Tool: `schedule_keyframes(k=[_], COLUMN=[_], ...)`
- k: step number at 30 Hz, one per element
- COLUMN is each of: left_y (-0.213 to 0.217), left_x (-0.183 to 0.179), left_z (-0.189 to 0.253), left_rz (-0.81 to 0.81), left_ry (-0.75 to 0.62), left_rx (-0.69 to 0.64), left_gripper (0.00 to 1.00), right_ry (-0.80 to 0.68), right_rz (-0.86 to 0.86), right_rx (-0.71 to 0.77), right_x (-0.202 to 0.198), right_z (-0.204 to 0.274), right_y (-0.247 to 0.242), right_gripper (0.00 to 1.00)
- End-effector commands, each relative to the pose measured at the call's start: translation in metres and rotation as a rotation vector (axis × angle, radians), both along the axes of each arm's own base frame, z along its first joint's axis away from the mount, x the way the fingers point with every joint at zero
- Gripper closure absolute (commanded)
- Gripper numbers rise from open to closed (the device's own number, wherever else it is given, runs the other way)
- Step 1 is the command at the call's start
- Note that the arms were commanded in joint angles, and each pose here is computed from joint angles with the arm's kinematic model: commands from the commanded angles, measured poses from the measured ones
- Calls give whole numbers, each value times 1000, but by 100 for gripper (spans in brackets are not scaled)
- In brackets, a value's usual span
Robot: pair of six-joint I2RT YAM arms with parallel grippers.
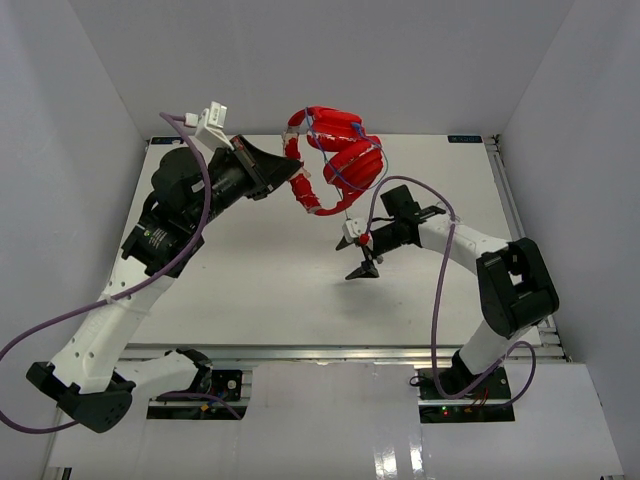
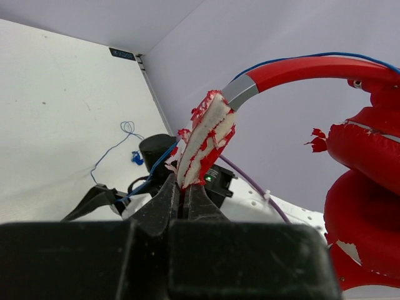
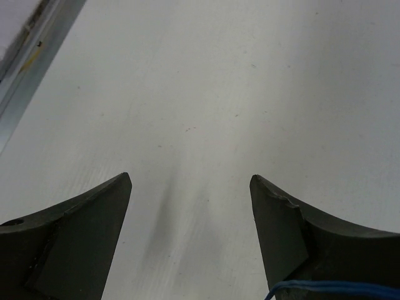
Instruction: Wrap the headphones
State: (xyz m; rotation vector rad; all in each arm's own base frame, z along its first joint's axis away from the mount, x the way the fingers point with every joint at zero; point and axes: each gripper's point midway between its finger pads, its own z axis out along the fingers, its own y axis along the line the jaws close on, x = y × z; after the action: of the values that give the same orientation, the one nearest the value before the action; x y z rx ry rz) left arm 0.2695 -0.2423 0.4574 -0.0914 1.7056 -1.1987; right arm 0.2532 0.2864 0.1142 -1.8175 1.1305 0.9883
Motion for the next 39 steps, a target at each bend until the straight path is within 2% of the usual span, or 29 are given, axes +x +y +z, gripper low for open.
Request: schedule_keyframes(k=[1, 4, 8, 14, 20, 26, 29, 31, 39], left_y=[10, 10, 10, 19, 26, 28, 30, 30, 33], left_x=[-7, -7, -8, -16, -29, -34, -34, -33, -29], left_z=[27, 28, 30, 43, 58, 51, 48, 48, 53], left_rz=[25, 28, 24, 41, 34, 30, 39, 44, 65], left_ry=[-77, -85, -92, -127, -165, -149, -146, -146, -157], left_rx=[-62, -56, -61, -72, -90, -82, -79, -77, -71], left_gripper=[100, 100, 100, 100, 100, 100, 100, 100, 100], right_ry=[16, -32, -11, 92, 191, 191, 192, 195, 172], right_rz=[-11, -31, -47, -69, -75, -56, -60, -65, -82], right_rx=[-5, -7, -31, -53, -35, 2, 10, 19, 16], right_x=[-29, -29, -25, -21, -12, 1, 10, 16, 17], right_z=[24, 30, 24, 1, -12, -5, -3, 0, -3], right_y=[-18, -23, -24, -22, -19, -10, -7, -6, -9], right_gripper=[19, 17, 19, 26, 25, 25, 27, 32, 39])
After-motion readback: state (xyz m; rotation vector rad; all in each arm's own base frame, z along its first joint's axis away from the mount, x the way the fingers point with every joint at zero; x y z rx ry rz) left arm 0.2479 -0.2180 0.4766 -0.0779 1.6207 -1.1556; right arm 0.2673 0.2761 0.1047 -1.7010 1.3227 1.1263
